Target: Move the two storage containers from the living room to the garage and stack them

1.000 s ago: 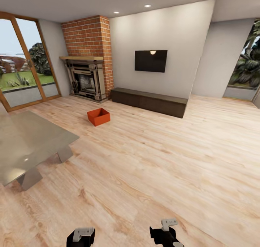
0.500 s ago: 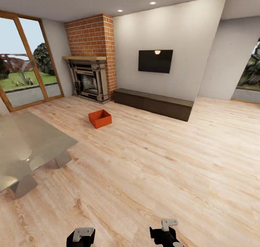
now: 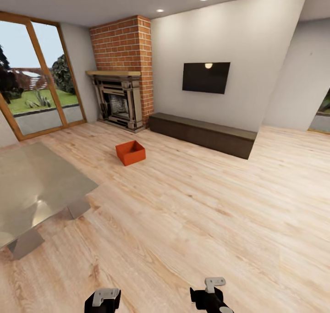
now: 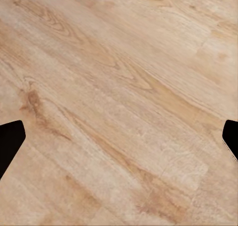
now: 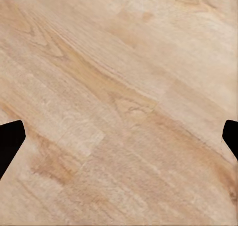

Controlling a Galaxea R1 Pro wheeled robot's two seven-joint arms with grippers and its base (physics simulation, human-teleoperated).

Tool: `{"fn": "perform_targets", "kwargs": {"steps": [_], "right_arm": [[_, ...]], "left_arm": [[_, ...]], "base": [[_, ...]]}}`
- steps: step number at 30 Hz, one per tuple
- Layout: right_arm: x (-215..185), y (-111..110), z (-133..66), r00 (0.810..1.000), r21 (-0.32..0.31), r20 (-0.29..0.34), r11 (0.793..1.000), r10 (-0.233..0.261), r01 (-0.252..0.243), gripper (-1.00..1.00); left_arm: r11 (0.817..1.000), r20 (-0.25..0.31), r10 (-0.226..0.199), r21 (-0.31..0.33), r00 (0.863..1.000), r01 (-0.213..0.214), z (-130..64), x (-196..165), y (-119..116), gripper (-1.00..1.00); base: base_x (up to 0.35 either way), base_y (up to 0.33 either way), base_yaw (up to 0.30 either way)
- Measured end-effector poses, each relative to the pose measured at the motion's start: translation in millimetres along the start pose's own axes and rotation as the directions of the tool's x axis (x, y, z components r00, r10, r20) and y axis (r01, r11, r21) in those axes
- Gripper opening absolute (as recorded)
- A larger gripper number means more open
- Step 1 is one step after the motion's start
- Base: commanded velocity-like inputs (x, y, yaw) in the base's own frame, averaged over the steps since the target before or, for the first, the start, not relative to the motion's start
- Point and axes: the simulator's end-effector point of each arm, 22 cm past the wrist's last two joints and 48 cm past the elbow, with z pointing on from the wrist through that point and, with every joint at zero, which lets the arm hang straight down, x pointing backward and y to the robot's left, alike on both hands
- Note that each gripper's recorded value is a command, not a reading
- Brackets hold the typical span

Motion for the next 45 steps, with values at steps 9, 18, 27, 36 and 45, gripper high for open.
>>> {"fn": "perform_targets", "kwargs": {"steps": [9, 18, 27, 36, 45], "right_arm": [[0.0, 0.0, 0.0, 1.000, 0.000, 0.000, 1.000, 0.000, 0.000, 1.00], [1.2, -0.1, 0.4, 1.000, 0.001, -0.003, 1.000, 0.000, 0.000, 1.00], [1.8, -0.1, 0.5, 1.000, 0.000, -0.004, 1.000, 0.000, 0.000, 1.00], [1.8, -0.1, 0.6, 1.000, 0.000, -0.004, 1.000, 0.000, 0.000, 1.00], [2.2, -0.1, 0.5, 1.000, 0.000, -0.004, 1.000, 0.000, 0.000, 1.00]], "left_arm": [[1.000, 0.000, 0.000, 0.000, 1.000, 0.000, 0.0, 0.0, 0.1, 1.00], [1.000, -0.002, 0.001, 0.000, 1.000, -0.001, 0.1, 0.9, 0.1, 1.00], [1.000, -0.003, 0.000, 0.000, 1.000, 0.000, 0.2, 1.6, 0.0, 1.00], [1.000, -0.003, 0.000, 0.000, 1.000, 0.000, 0.2, 1.5, 0.0, 1.00], [1.000, -0.003, 0.001, 0.000, 1.000, -0.001, 0.2, 1.5, 0.0, 1.00]], "base": [[0.346, -0.101, 0.185], [0.346, -0.101, 0.276], [0.346, -0.103, 0.083], [0.346, -0.124, 0.007], [0.346, -0.130, -0.002]]}}
